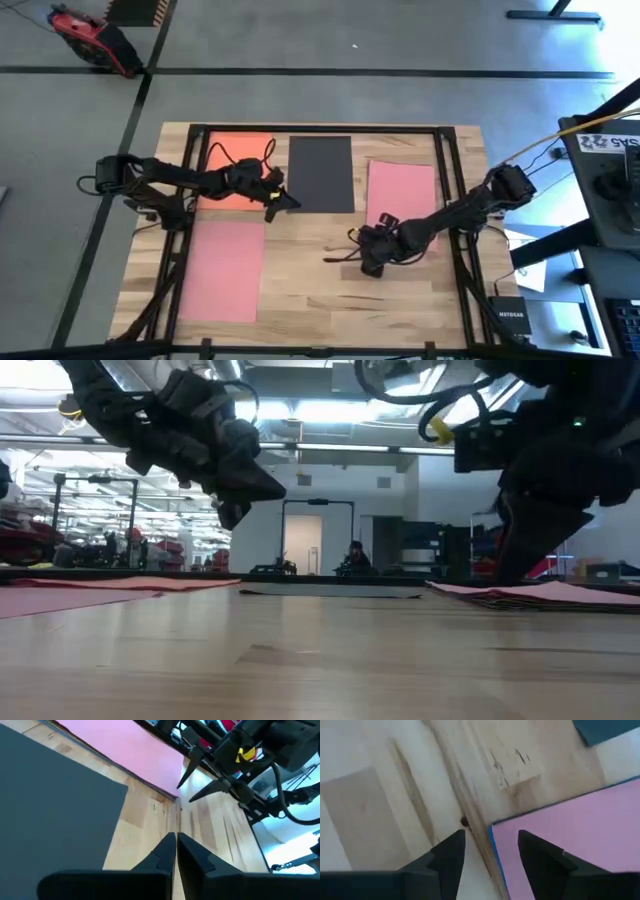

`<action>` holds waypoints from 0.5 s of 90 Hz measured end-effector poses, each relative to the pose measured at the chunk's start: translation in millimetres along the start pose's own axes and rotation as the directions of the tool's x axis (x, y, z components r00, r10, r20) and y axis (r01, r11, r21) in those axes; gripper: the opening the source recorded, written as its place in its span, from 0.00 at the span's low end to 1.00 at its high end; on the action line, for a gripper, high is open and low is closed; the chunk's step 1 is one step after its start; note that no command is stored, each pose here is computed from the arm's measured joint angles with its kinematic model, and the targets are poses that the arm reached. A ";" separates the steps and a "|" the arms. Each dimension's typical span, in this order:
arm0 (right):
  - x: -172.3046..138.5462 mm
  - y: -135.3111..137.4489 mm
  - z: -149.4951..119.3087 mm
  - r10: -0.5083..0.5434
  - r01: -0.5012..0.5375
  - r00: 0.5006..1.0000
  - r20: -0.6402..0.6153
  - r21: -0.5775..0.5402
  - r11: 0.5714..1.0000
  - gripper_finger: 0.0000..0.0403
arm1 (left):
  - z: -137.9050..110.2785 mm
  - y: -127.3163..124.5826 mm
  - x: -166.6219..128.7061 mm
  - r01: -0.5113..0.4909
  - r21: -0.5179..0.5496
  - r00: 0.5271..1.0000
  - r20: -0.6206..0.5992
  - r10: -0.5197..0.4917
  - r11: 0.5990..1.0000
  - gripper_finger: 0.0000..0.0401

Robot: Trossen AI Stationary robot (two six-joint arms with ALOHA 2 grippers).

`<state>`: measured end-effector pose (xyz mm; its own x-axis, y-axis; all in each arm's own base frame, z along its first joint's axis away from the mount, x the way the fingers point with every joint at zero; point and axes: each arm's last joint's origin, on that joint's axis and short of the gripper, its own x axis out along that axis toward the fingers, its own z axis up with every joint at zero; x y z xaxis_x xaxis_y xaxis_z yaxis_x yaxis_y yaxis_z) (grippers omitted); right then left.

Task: Organize paper
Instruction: Stack the pink color paper on top of the other pink color paper

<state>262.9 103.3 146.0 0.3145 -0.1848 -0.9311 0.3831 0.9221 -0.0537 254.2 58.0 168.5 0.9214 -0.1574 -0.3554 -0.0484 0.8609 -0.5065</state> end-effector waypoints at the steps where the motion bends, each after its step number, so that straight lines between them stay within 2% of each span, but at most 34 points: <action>1: 1.0 0.0 -0.4 -0.005 0.005 1.000 -0.003 -0.002 1.000 0.43 | -0.1 0.1 0.0 0.000 0.000 1.000 -0.001 0.000 1.000 0.00; 24: 15.4 0.3 -1.6 -0.027 0.027 0.998 -0.049 0.002 1.000 0.41 | -2.0 0.9 0.1 -0.009 0.006 1.000 -0.020 0.009 1.000 0.00; 34: 14.3 1.4 -0.4 -0.017 0.018 0.998 -0.056 0.005 1.000 0.33 | -2.3 1.0 0.1 -0.010 0.007 1.000 -0.022 0.010 1.000 0.00; 45: 12.1 3.8 2.4 -0.003 0.003 0.998 -0.059 0.007 1.000 0.20 | -2.2 1.0 0.1 -0.010 0.007 1.000 -0.022 0.010 1.000 0.00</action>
<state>270.3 103.7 135.4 0.2611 -0.1671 -0.9507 0.3900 0.9192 -0.0544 253.4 57.8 166.2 0.9121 -0.1596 -0.3776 -0.0546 0.8656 -0.4977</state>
